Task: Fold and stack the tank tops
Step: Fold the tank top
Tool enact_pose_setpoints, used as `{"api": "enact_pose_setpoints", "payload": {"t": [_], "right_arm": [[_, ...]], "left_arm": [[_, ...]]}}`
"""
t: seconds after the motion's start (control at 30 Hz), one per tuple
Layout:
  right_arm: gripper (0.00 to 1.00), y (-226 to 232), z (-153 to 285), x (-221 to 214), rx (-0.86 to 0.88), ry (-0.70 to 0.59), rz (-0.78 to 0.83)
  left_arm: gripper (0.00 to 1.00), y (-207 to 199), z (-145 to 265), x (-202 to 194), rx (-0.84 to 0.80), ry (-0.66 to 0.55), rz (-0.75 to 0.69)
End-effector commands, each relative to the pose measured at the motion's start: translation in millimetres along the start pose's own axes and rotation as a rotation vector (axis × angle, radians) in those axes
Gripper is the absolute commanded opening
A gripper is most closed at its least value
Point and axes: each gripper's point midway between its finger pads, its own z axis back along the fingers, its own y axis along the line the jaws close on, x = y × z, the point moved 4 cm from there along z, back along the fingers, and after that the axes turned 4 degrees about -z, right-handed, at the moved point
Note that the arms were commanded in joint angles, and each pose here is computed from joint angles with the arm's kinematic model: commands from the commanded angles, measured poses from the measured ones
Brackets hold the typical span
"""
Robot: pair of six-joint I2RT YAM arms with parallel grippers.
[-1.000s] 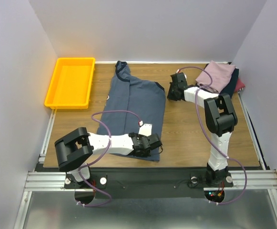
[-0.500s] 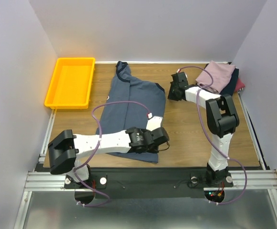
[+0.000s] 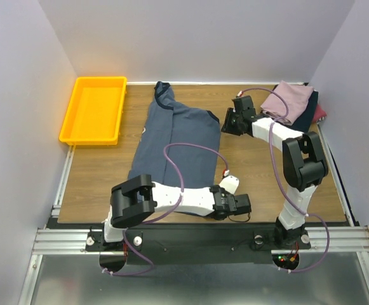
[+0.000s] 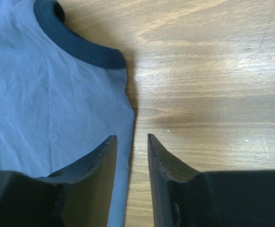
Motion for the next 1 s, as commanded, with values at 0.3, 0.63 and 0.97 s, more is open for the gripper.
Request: {"api": "enact_pose_setpoints", "payload": {"t": [0.3,0.63,0.97], "right_arm": [[0.43,2.1,6.9,-0.2,0.031,-0.011,-0.013],[0.50,4.0,-3.2,-8.1,0.061,0.025,-0.017],[0.51,5.9,-9.6,-13.4,0.086,0.046,-0.015]], "left_arm": [[0.42,2.9,11.5,-0.1,0.119,-0.038,-0.032],[0.41,1.7,-0.2,-12.6,0.101,-0.020,-0.034],[0.25,11.9,-9.4,-18.3,0.139,-0.020,-0.017]]}}
